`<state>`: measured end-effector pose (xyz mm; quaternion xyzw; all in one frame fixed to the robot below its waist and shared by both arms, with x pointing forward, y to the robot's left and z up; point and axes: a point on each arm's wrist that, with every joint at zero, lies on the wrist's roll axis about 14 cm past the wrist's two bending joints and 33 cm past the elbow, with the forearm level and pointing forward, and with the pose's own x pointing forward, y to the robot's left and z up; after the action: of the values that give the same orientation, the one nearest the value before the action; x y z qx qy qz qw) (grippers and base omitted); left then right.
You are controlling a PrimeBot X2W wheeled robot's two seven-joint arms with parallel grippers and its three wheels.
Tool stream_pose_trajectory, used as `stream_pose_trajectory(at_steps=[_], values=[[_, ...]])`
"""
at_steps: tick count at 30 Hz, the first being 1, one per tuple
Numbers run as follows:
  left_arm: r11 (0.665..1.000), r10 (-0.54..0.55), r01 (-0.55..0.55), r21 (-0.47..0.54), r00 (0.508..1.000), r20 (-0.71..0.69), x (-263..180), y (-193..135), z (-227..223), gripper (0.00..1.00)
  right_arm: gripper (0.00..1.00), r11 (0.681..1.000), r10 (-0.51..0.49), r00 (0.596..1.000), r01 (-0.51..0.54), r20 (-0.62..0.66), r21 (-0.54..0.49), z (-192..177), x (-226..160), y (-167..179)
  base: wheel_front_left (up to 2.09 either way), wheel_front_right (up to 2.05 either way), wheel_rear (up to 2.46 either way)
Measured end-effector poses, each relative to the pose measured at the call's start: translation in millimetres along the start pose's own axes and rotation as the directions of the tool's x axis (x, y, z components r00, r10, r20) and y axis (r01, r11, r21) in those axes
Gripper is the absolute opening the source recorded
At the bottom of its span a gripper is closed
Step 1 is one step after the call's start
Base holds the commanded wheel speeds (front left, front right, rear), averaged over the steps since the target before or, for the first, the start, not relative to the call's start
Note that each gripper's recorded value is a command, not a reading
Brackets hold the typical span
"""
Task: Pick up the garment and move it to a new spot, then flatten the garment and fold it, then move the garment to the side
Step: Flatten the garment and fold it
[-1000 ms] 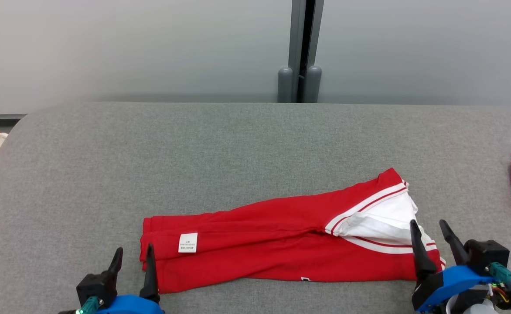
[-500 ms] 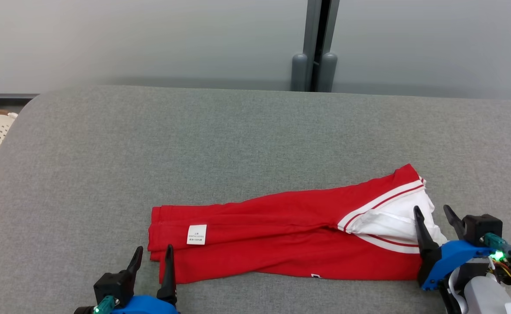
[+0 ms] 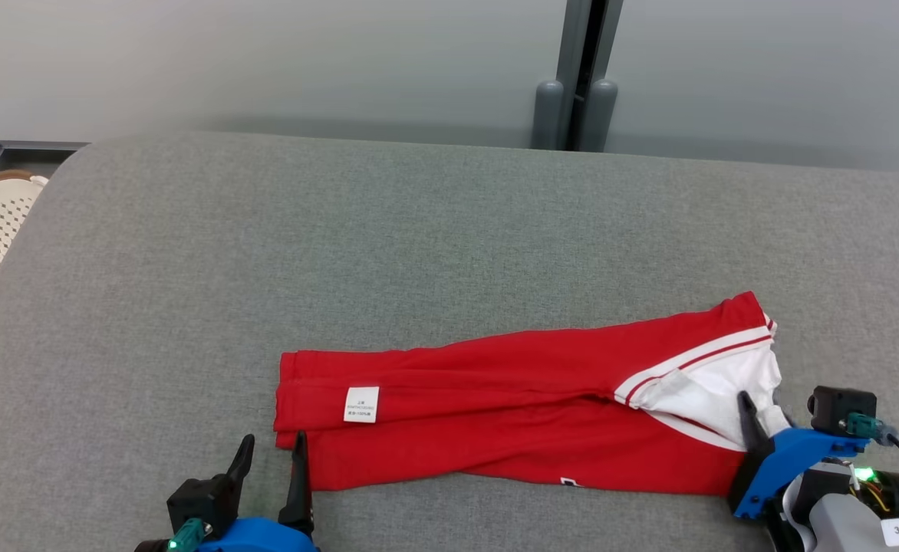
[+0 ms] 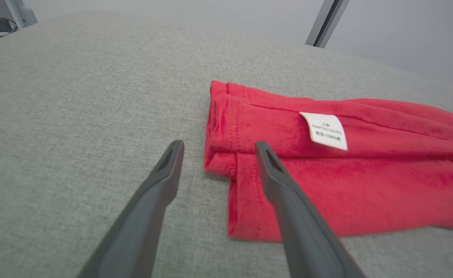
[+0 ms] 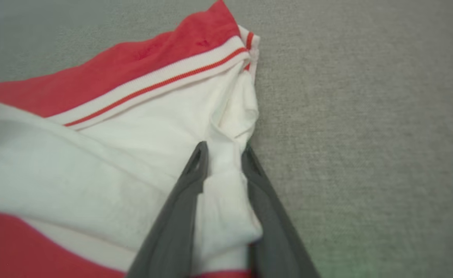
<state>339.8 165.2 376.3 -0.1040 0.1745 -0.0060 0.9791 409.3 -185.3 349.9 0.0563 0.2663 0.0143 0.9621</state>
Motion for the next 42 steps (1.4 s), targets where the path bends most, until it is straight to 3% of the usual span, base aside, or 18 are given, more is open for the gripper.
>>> stream_pose_trajectory(at_steps=[5,8,12,16,22,26,31,42], values=[[1.000,-0.012,0.012,0.001,1.000,0.005,3.5,-4.0,2.4,1.00,0.00,0.999,-0.035,0.998,0.033,0.059,0.038,7.8,-6.3,-15.7,0.00,0.00,0.00],[1.000,-0.028,0.028,0.004,1.000,0.012,4.9,-9.2,5.2,1.00,0.00,0.995,-0.095,0.991,0.092,0.095,0.038,16.3,-15.0,-43.7,0.00,0.00,0.00],[0.999,-0.044,0.044,0.000,0.999,0.021,5.0,-14.7,7.9,1.00,0.00,0.990,-0.133,0.963,0.120,0.234,0.068,57.4,-22.2,-59.0,0.00,0.00,0.00],[0.999,-0.052,0.053,-0.005,0.998,0.023,2.8,-18.0,7.9,1.00,0.00,0.998,-0.062,0.934,0.046,0.352,0.053,88.4,-25.9,-29.0,0.00,0.00,0.00],[0.999,-0.023,0.024,-0.022,0.999,0.031,-6.5,-9.6,7.5,1.00,0.00,0.988,0.150,0.883,-0.153,0.445,-0.029,116.6,-29.0,49.7,0.00,0.00,0.00],[0.999,0.020,-0.019,-0.032,0.999,0.046,-17.8,2.9,9.1,1.00,0.00,0.951,0.302,0.852,-0.299,0.428,-0.076,113.7,-29.7,108.2,0.00,0.00,0.00],[0.994,0.093,-0.089,-0.059,0.994,0.062,-36.2,23.4,8.3,1.00,0.00,0.881,0.471,0.806,-0.454,0.359,-0.136,97.2,-32.9,174.5,0.00,0.00,0.00],[0.974,0.211,-0.206,-0.098,0.976,0.049,-69.2,53.5,-5.9,1.00,0.00,0.731,0.682,0.708,-0.648,0.183,-0.215,54.6,-41.6,267.1,0.00,0.00,0.00]])
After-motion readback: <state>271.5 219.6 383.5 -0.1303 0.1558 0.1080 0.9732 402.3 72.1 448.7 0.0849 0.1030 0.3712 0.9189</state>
